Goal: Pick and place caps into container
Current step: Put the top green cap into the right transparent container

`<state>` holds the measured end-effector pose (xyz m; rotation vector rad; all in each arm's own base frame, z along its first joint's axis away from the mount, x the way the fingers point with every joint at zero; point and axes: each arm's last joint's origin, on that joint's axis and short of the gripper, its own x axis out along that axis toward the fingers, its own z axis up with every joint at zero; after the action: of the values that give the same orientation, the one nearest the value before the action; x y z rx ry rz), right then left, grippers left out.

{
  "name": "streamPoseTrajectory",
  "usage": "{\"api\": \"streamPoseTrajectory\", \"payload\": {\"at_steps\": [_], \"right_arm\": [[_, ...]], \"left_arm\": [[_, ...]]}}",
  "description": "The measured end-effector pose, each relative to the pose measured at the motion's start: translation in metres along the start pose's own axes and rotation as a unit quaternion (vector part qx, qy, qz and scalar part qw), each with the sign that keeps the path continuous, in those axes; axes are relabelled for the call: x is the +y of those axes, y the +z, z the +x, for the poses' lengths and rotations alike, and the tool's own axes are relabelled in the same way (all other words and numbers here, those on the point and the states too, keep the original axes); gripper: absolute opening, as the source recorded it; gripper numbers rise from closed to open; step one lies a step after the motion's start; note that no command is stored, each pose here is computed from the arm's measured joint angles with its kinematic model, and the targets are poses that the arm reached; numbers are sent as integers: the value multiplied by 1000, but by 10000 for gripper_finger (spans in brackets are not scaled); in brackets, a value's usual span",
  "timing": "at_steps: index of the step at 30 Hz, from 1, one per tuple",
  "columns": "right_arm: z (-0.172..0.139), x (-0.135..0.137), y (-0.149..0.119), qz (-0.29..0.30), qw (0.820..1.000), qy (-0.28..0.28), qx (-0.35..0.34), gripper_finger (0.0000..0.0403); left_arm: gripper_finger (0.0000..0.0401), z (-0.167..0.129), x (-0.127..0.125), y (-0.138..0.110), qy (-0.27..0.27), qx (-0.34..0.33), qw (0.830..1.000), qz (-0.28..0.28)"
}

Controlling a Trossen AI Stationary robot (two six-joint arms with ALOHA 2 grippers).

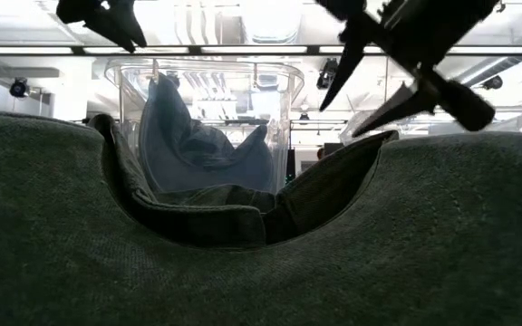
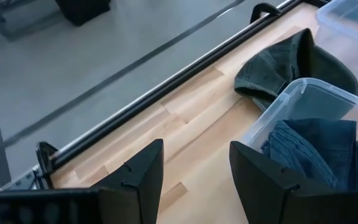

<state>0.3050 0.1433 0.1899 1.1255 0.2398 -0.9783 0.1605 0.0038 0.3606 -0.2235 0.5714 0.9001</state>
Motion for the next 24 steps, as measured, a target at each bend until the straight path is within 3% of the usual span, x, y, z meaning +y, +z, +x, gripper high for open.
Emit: {"api": "streamPoseTrajectory", "payload": {"at_steps": [9, 14, 24], "right_arm": [[47, -8, -30, 86, 994, -31, -59, 201], [66, -9, -32, 93, 991, -42, -81, 201], [68, -11, -20, 72, 990, -62, -105, 201]], "left_arm": [[177, -15, 19, 2, -20, -23, 999, 16], [177, -22, 28, 2, -27, -32, 999, 5], [177, -27, 37, 0, -33, -34, 999, 8]]}}
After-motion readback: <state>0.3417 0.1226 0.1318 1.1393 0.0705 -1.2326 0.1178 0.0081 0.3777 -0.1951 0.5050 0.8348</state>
